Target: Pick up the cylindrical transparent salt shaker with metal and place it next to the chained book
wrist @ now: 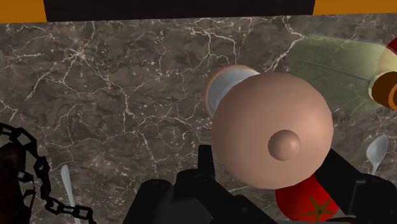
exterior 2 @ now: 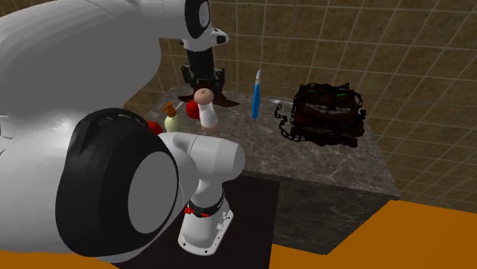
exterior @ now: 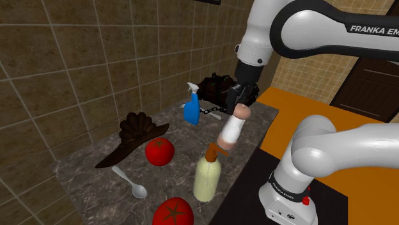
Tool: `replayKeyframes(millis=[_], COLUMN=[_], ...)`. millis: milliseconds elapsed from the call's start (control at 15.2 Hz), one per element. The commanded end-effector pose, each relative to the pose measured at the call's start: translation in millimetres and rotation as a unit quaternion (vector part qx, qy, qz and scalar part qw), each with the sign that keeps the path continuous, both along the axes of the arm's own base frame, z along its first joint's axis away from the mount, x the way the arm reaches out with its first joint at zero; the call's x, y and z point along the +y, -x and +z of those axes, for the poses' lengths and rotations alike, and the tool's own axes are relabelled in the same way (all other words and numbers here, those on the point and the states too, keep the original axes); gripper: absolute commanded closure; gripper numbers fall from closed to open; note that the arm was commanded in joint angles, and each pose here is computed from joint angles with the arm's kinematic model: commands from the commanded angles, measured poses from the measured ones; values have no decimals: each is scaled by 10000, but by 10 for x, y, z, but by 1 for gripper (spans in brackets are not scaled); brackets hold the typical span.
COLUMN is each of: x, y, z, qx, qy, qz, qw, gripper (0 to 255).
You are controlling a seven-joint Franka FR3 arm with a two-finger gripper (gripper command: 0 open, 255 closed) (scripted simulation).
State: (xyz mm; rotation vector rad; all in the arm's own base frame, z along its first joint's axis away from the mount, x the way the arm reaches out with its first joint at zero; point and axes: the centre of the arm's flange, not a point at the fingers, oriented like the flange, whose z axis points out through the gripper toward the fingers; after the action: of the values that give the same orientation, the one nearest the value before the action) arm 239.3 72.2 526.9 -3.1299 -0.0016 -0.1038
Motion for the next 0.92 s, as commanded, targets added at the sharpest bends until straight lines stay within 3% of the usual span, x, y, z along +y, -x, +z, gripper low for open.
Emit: replayKeyframes(millis=[0,858], x=[2,1], y=[1,1], z=[115,801], qx=[0,0], qy=[-1,-1], qz=[0,0], qw=[10000,10000], gripper=[255,255])
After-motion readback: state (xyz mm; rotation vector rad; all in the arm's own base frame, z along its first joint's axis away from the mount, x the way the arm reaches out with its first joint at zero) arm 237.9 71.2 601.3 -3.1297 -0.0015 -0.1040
